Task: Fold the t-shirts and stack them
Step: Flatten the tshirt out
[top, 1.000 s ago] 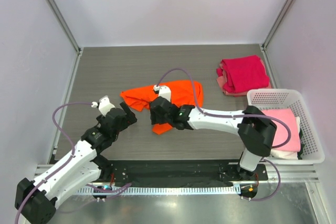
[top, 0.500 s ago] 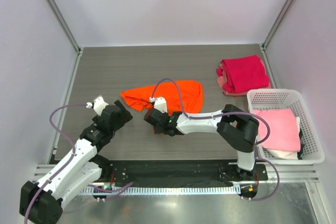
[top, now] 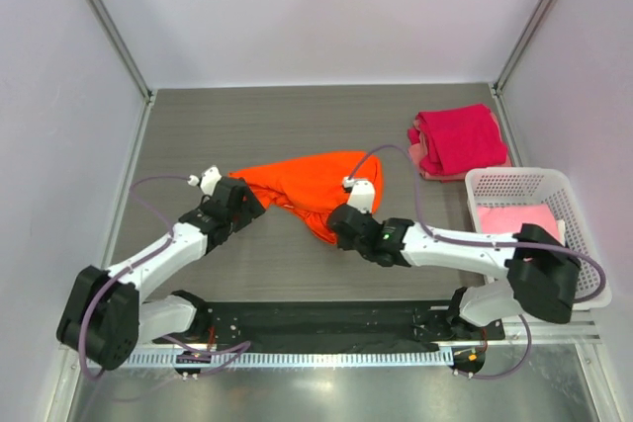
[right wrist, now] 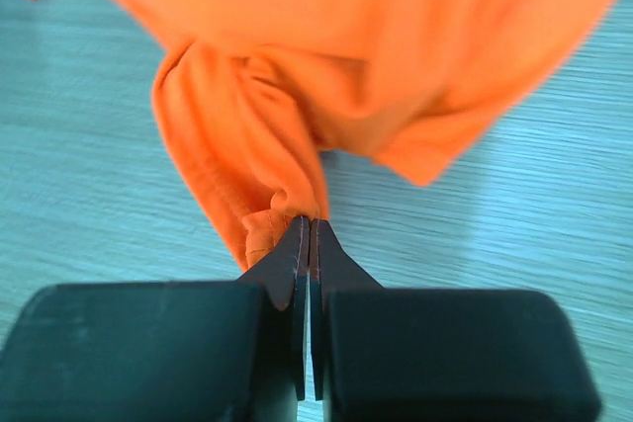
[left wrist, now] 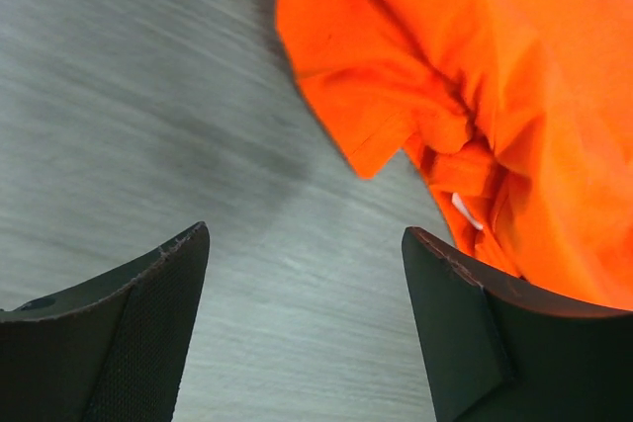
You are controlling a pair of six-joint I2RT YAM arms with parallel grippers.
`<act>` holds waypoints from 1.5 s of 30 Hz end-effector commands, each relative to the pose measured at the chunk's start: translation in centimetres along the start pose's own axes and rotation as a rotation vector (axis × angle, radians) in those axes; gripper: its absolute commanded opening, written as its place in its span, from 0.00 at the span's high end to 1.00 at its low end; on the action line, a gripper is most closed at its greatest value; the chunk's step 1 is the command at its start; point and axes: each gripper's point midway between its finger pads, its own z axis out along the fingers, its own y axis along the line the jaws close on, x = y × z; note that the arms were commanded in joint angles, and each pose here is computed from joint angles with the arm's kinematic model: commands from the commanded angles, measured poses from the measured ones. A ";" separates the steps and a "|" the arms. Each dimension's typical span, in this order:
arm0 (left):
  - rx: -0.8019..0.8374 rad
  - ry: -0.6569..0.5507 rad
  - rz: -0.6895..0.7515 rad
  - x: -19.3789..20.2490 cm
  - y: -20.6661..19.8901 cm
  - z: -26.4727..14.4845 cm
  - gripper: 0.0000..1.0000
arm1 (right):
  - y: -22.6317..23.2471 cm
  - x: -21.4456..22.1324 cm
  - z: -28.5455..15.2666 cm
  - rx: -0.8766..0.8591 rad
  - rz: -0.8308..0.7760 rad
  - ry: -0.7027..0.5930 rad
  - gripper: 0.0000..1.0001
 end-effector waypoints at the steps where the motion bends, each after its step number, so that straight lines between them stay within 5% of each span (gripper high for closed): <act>1: 0.069 -0.021 -0.054 -1.4 -3.0 1.1 0.21 | -1.6 -1.0 -0.7 0.015 0.076 -0.052 0.99; 12: -0.029 -0.008 -0.117 -1.3 -3.7 5.6 0.42 | -2.9 -0.9 -1.3 0.000 0.084 -0.058 0.98; 16: -0.070 -0.056 -0.124 -2.8 -3.5 6.9 0.60 | -2.8 -0.2 -1.4 -0.025 0.061 -0.036 0.53; 22: -0.064 -0.017 -0.101 -3.1 -3.5 9.1 0.97 | 0.0 0.3 -0.7 -0.132 0.015 0.012 0.42; 34: 0.005 -0.011 -0.067 -3.6 -3.7 7.2 1.00 | 3.6 1.4 2.7 -0.199 0.012 0.055 0.37; 38: 0.029 -0.026 -0.053 -4.5 -4.2 6.0 1.00 | 3.8 1.7 3.3 -0.194 0.004 0.066 0.39; 42: 0.042 -0.040 -0.042 -5.2 -4.3 5.0 1.00 | 2.4 0.7 3.4 -0.112 0.001 0.024 0.99; 45: 0.051 -0.062 -0.036 -6.1 -4.5 3.9 1.00 | 0.8 -0.7 2.7 -0.061 0.017 -0.002 0.99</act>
